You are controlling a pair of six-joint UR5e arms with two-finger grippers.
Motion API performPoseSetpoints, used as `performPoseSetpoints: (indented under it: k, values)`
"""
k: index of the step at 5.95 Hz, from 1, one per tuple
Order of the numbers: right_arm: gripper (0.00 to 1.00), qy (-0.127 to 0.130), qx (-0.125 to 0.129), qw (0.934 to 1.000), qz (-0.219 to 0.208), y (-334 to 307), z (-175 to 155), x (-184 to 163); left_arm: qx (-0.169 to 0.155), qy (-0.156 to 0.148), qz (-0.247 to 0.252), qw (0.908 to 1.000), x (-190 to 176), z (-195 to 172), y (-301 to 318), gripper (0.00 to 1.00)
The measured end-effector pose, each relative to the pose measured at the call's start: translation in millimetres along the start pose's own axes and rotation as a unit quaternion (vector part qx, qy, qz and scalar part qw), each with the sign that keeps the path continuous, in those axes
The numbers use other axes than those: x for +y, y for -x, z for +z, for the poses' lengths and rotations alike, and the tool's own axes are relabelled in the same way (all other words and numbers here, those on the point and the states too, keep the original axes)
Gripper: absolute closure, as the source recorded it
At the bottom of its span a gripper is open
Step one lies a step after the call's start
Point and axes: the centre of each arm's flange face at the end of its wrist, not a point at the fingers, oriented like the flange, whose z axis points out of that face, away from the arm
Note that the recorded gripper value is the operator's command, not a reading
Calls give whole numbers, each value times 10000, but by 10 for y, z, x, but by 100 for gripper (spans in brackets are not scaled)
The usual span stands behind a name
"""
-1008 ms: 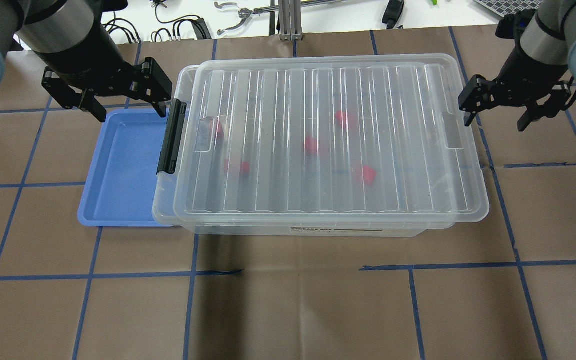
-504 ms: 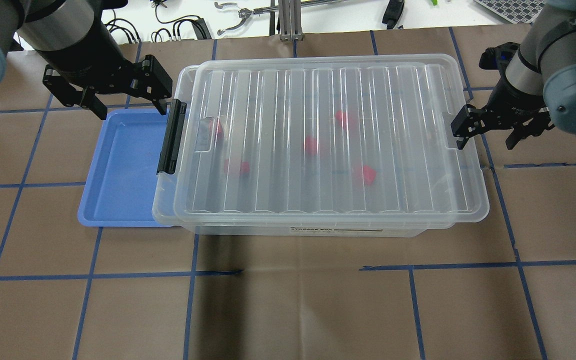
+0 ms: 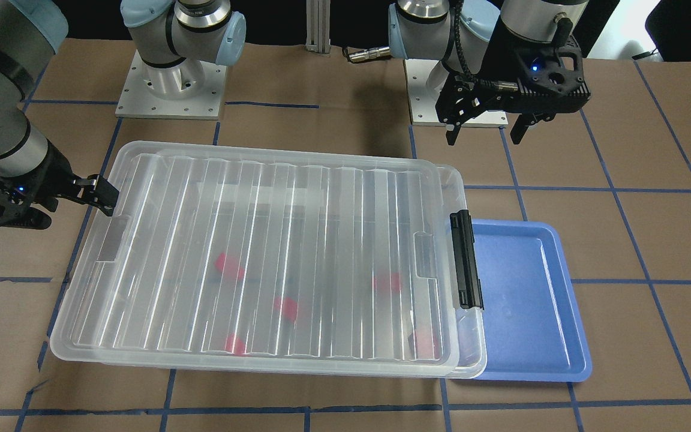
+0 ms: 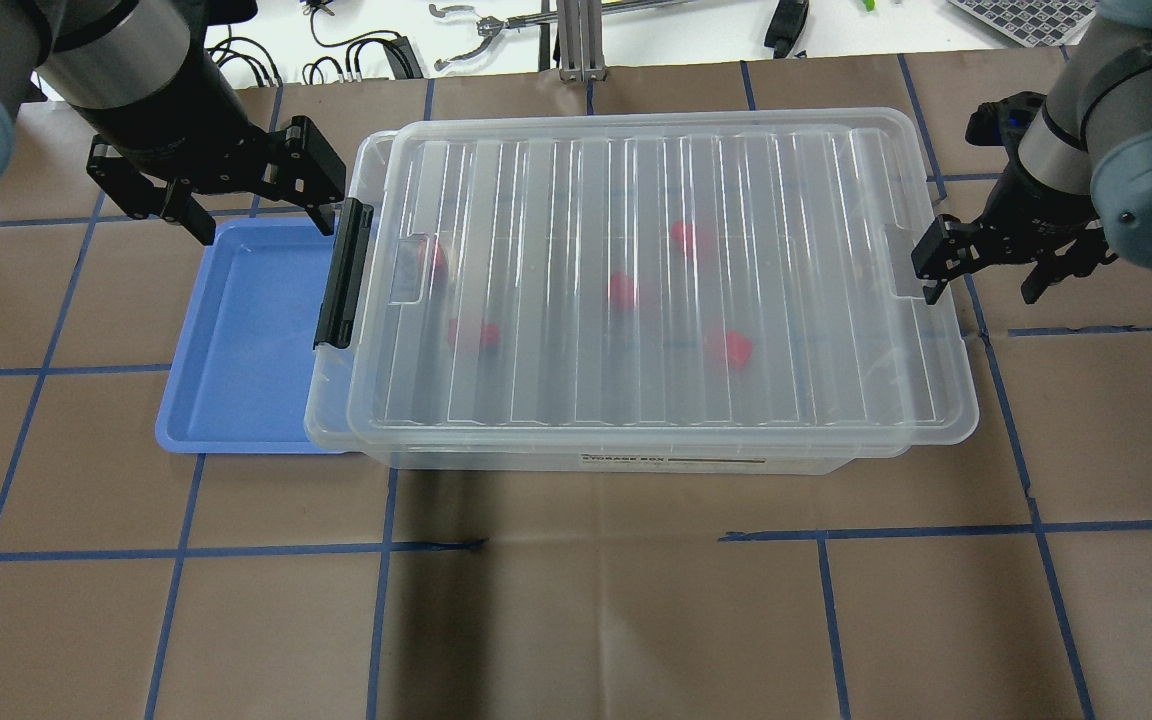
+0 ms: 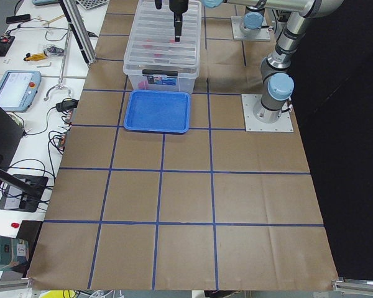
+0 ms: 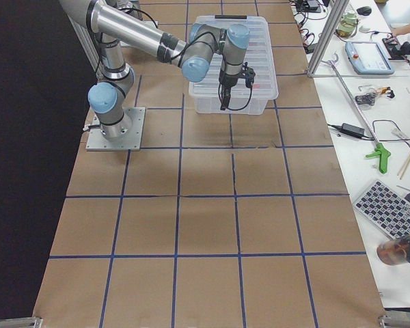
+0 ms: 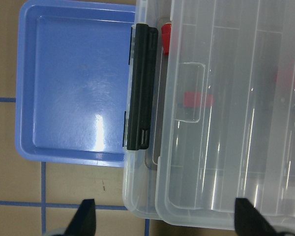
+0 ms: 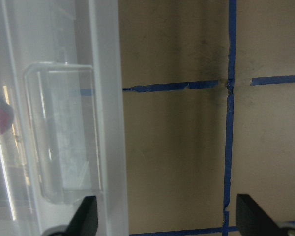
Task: Place red block in blue tray from box
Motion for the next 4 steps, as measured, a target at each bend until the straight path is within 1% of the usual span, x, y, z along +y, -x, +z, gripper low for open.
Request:
performPoseSetpoints:
  k: [2, 3, 4]
  values:
    - [0, 64, 29, 10000, 51, -77, 54, -26, -18, 8, 6, 10000, -24, -13, 4, 2]
    - [0, 87, 31, 9999, 100, -176, 74, -38, -37, 36, 193, 9998, -41, 11, -1, 2]
    - [0, 105, 46, 9998, 141, -277, 85, -44, -47, 62, 657, 9978, -50, 30, -3, 2]
